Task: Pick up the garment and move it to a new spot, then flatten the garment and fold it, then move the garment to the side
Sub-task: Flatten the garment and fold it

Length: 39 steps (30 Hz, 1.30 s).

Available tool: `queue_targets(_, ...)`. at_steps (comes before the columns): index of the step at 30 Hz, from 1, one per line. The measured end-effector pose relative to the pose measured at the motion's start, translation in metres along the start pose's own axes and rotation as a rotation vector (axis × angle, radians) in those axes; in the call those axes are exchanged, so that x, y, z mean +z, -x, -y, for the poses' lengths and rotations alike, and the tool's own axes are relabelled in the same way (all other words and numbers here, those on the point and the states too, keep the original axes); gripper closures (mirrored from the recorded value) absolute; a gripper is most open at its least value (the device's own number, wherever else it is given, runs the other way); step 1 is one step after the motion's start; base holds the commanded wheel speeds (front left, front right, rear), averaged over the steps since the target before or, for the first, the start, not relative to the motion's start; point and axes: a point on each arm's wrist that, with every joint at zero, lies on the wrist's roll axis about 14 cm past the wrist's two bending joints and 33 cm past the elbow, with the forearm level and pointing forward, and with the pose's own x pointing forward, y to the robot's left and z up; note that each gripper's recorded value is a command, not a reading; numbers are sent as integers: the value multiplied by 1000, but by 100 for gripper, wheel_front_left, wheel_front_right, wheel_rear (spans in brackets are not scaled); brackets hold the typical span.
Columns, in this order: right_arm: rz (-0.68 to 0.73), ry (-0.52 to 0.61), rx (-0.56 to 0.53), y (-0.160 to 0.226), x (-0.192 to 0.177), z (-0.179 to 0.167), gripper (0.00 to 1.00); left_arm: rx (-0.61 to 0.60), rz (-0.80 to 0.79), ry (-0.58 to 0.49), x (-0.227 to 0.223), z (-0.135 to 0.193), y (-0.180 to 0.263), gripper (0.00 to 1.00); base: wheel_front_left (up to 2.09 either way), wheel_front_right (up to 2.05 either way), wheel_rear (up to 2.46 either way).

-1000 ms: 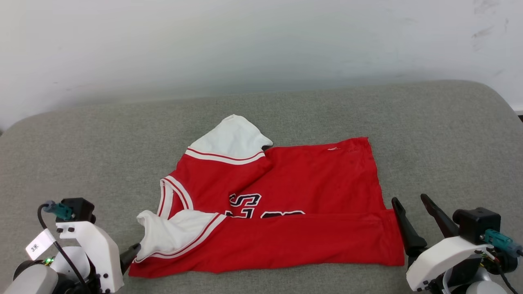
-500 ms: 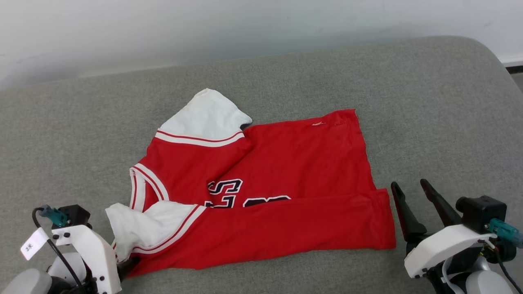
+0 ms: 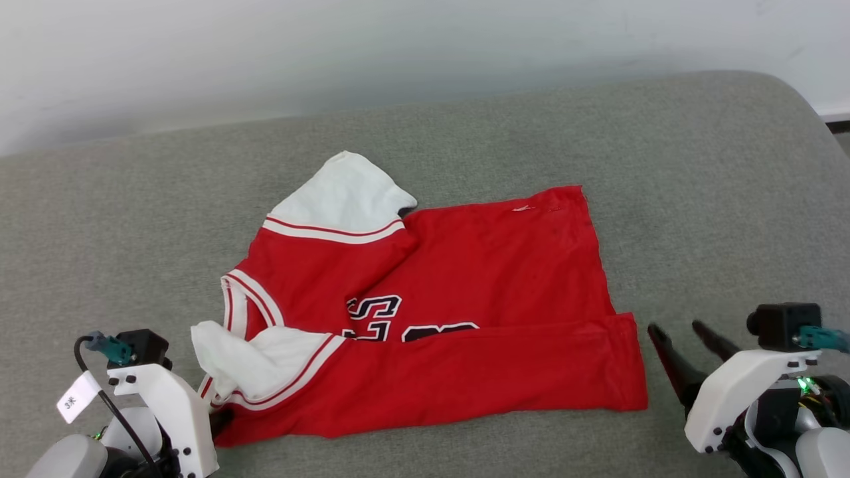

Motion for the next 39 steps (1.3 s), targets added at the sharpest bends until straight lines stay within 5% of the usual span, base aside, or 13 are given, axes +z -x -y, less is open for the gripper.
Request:
queue_targets(7, -358, 23, 49, 1, -44, -4, 0, -2, 124, -52, 20, 6, 19, 100, 0, 0, 0)
queue_targets(19, -628, 35, 136, -22, -90, -30, 0, -9, 122, -28, 16, 7, 14, 100, 0, 0, 0)
queue_targets(20, -640, 36, 138, -22, -92, -31, 40, -12, 118, -16, 14, 7, 13, 100, 0, 0, 0)
queue_targets(22, -651, 29, 148, -23, -93, -33, 86, -15, 112, -5, 12, 6, 12, 100, 0, 0, 0)
queue_targets(23, -654, 29, 151, -23, -93, -33, 100, -14, 111, -4, 12, 6, 12, 100, 0, 0, 0)
queue_targets(39, -567, 42, 186, 2, -76, -44, 100, 6, 159, 49, -11, 6, 38, 100, 0, 0, 0)
